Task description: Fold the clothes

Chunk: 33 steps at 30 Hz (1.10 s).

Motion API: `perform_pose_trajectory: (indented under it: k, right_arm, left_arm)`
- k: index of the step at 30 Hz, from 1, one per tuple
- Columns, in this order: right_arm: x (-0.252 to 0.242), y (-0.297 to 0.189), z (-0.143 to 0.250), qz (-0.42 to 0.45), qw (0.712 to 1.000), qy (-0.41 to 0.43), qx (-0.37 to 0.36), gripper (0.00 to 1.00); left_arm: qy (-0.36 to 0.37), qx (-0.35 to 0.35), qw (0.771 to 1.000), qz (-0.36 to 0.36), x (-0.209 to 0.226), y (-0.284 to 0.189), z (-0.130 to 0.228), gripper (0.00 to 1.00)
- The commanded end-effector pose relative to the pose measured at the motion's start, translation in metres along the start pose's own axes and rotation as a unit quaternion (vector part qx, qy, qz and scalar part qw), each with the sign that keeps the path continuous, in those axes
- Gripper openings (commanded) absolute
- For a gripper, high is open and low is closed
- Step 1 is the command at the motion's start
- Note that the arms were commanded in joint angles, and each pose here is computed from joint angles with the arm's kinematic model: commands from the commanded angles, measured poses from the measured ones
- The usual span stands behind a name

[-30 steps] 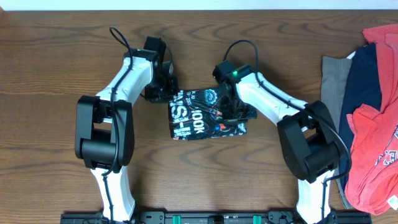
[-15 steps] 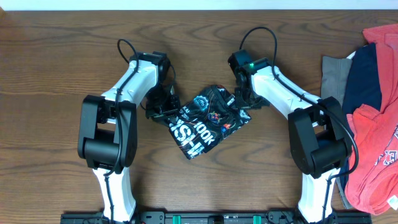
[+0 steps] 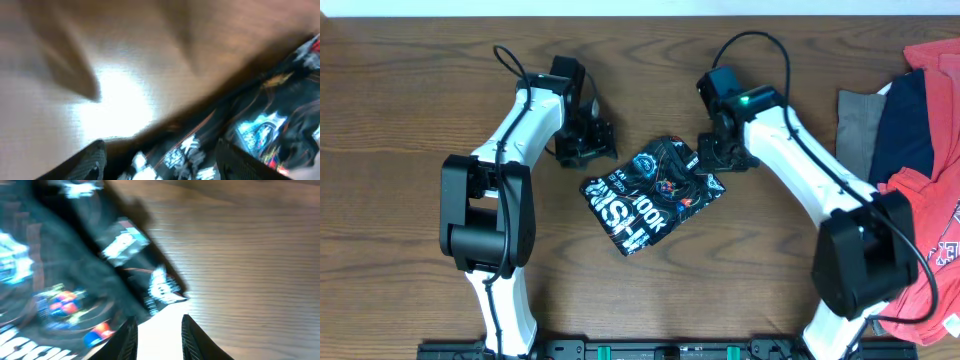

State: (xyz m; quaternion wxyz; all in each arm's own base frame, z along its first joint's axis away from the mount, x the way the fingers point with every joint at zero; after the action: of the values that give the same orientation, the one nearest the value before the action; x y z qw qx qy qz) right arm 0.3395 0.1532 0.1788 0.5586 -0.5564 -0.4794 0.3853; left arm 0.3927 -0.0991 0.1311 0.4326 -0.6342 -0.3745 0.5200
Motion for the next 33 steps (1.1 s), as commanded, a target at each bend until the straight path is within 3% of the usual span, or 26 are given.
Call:
perform_pose_trajectory:
  k: [1,5,10,14,16,21,25,29,33]
  right_arm:
    - [0.014,0.009,0.016,-0.040,0.998,-0.016,0.045,0.27]
    - [0.022,0.026,0.036,-0.036,0.997,-0.041,0.055,0.27]
    - [0.018,0.056,0.052,-0.025,0.998,-0.016,0.048,0.36]
    - [0.009,0.076,0.057,-0.020,0.999,0.007,0.033,0.36]
    - [0.003,0.083,0.056,-0.009,0.999,0.029,0.017,0.32]
    - [-0.006,0.088,0.042,0.017,0.997,0.040,-0.057,0.11]
    - [-0.010,0.086,0.018,0.013,0.993,0.010,-0.117,0.09]
    - [-0.019,0.083,0.000,0.003,0.990,-0.004,-0.140,0.13]
    - [-0.027,0.083,-0.003,-0.003,0.993,-0.021,-0.120,0.25]
  left_arm:
    - [0.063,-0.040,0.997,0.003,-0.010,-0.010,-0.010,0.71]
    - [0.070,-0.044,0.997,-0.001,-0.009,-0.003,-0.011,0.71]
    - [0.065,-0.011,0.998,0.000,-0.009,0.012,-0.002,0.71]
    - [0.066,0.016,0.998,0.001,-0.013,0.024,0.010,0.71]
    - [0.067,0.035,0.997,0.001,-0.016,0.029,0.018,0.71]
    - [0.071,0.093,0.993,0.001,-0.027,0.045,0.043,0.71]
    - [0.069,0.151,0.986,0.019,-0.040,0.054,0.067,0.71]
    - [0.055,0.163,0.985,0.015,-0.047,0.056,0.072,0.72]
    - [0.057,0.126,0.990,0.016,-0.046,0.045,0.058,0.75]
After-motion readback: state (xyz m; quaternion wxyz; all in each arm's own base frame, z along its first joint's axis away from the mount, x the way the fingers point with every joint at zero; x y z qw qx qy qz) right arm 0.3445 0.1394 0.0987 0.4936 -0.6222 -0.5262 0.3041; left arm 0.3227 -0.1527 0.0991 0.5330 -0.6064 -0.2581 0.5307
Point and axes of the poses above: each gripper's point midway between its finger pads, its own y axis out along the fingers, its own x axis along the line the jaws close on, z = x × y, the point moved 10 cm from there along -y, back along the fingers, and after that the axes turned 15 degrees about y, right-handed, at the moved point
